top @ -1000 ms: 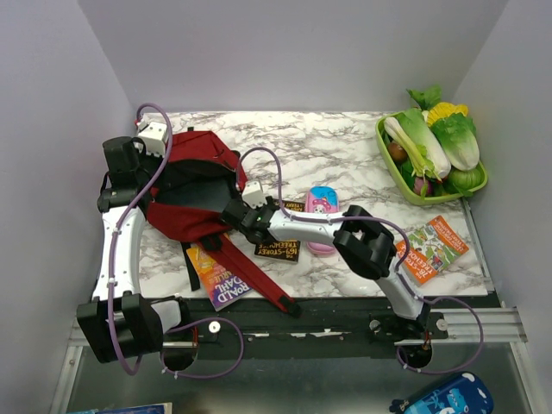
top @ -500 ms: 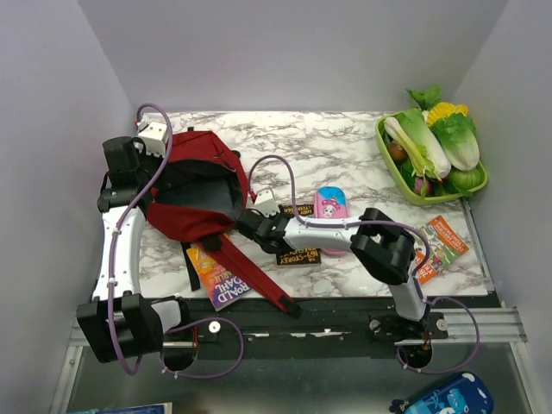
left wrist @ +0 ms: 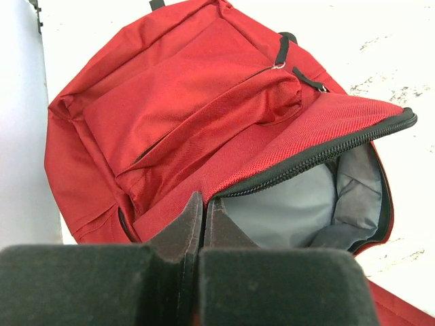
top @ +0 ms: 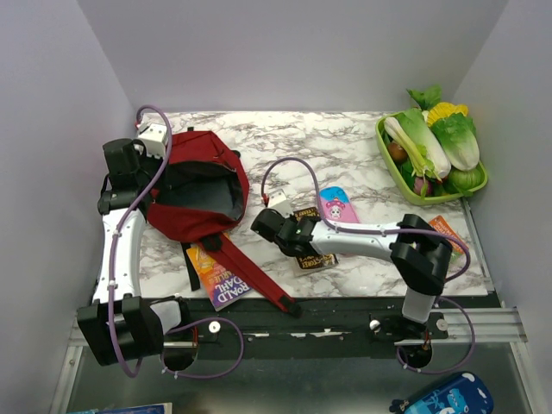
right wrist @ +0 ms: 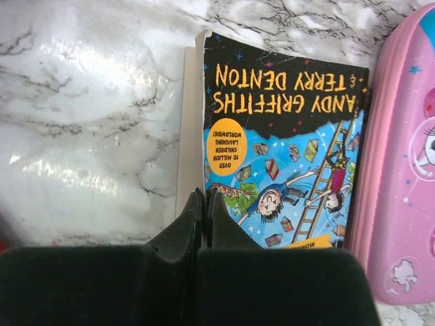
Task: Pack the student bag
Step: Pick up the book from the center of the board.
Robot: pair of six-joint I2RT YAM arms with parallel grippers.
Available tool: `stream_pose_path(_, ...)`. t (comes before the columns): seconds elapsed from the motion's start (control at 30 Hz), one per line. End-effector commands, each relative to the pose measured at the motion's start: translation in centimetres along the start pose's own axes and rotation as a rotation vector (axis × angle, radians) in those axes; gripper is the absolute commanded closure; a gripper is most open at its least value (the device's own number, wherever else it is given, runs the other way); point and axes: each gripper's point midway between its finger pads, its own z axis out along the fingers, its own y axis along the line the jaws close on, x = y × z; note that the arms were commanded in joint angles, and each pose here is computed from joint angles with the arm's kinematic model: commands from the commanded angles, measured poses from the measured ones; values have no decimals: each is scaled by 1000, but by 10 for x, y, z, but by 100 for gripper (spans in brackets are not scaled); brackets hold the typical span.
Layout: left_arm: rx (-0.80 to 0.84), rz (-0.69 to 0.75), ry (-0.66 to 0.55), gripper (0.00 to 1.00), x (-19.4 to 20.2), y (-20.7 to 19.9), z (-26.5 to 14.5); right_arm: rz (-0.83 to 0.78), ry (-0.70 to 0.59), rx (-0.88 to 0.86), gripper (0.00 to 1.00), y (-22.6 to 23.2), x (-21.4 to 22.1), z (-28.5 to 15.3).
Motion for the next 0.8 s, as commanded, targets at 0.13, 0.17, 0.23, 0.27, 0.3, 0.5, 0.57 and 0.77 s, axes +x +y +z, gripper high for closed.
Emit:
stream_pose_path(0.13,40,-10,-63,100,-11,-9,-4,44,-146,-77,99,-8,-41,-48)
stream_pose_path(0.17,43,-10,-65,100,-12,-9,-4,41,-159,-84,99,-9,-46,-52)
stream_pose_path(0.23,66,-13,-74,100,-17,-13,-4,58,-222,-122,99,-7,-68,-70)
stream_pose_path(0.27,82,-21,-73,100,-18,-15,-3,44,-249,-135,99,-7,-77,-77)
stream_pose_path(0.3,101,-26,-64,100,-17,-19,-4,58,-286,-161,99,-9,-90,-89)
stream_pose_path(0.5,227,39,-55,100,-13,-44,-2,0,-439,-224,99,-15,-143,-141)
stream_pose_path(0.57,282,58,-36,100,-7,-54,0,-41,-489,-248,99,-17,-154,-158)
stream_pose_path(0.77,389,130,-48,100,2,-79,-1,-126,-574,-456,99,5,-172,-207)
